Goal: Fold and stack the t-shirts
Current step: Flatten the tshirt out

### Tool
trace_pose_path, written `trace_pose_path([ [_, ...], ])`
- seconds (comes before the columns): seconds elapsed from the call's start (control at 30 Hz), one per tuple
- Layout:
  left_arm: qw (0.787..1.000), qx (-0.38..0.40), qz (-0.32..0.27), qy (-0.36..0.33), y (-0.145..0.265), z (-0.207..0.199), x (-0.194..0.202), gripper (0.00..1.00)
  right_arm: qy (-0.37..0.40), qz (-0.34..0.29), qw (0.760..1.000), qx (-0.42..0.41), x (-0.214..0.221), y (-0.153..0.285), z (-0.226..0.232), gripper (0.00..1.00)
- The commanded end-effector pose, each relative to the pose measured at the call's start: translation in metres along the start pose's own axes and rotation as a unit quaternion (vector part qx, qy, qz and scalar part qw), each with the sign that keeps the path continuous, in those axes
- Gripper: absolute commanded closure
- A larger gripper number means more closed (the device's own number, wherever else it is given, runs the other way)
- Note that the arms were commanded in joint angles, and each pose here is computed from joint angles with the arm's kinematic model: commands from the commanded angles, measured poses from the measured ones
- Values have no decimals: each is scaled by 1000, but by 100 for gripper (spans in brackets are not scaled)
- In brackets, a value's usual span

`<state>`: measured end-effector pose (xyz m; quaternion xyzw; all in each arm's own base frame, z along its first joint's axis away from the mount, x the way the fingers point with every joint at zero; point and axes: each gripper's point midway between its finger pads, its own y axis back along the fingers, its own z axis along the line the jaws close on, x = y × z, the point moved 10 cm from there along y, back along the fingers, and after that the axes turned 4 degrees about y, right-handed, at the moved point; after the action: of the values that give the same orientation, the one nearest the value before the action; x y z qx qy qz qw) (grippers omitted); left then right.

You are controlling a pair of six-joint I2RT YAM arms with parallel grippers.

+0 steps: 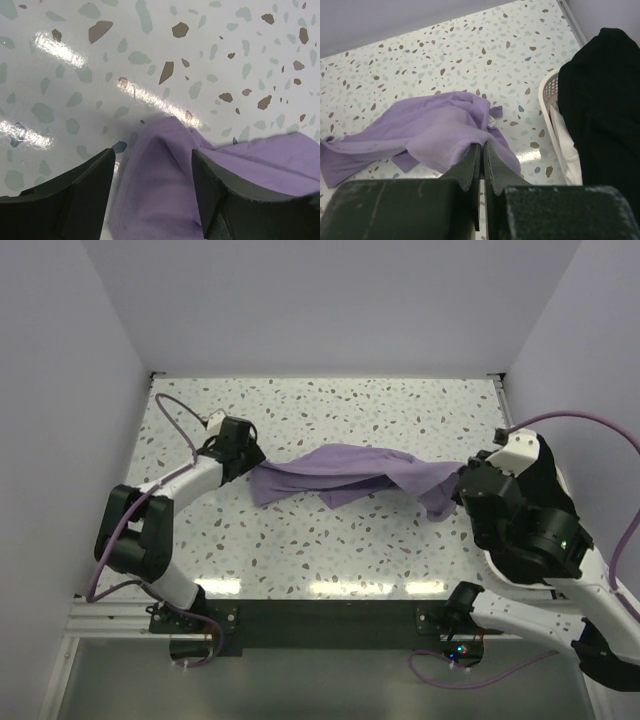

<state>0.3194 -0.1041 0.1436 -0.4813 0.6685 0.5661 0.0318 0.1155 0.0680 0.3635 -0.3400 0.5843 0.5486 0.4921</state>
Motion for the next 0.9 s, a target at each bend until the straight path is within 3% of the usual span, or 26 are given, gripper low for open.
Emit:
trace_pose_path([
  [0.0, 999, 14, -33, 23, -7, -19, -19, 34, 14, -19, 999, 31, -8, 1, -8, 100],
  [0.4, 999, 36, -6, 25, -22, -32, -15, 40, 13, -3, 1000, 14, 3, -2, -2, 100],
  [0.67, 997, 24, -49, -60, 0, -67, -15, 39, 23, 20, 1000, 1, 21, -11, 10, 100],
  [0.87, 995, -5, -45, -94, 9, -77, 17, 39, 26, 26, 999, -4, 26, -16, 16, 100],
])
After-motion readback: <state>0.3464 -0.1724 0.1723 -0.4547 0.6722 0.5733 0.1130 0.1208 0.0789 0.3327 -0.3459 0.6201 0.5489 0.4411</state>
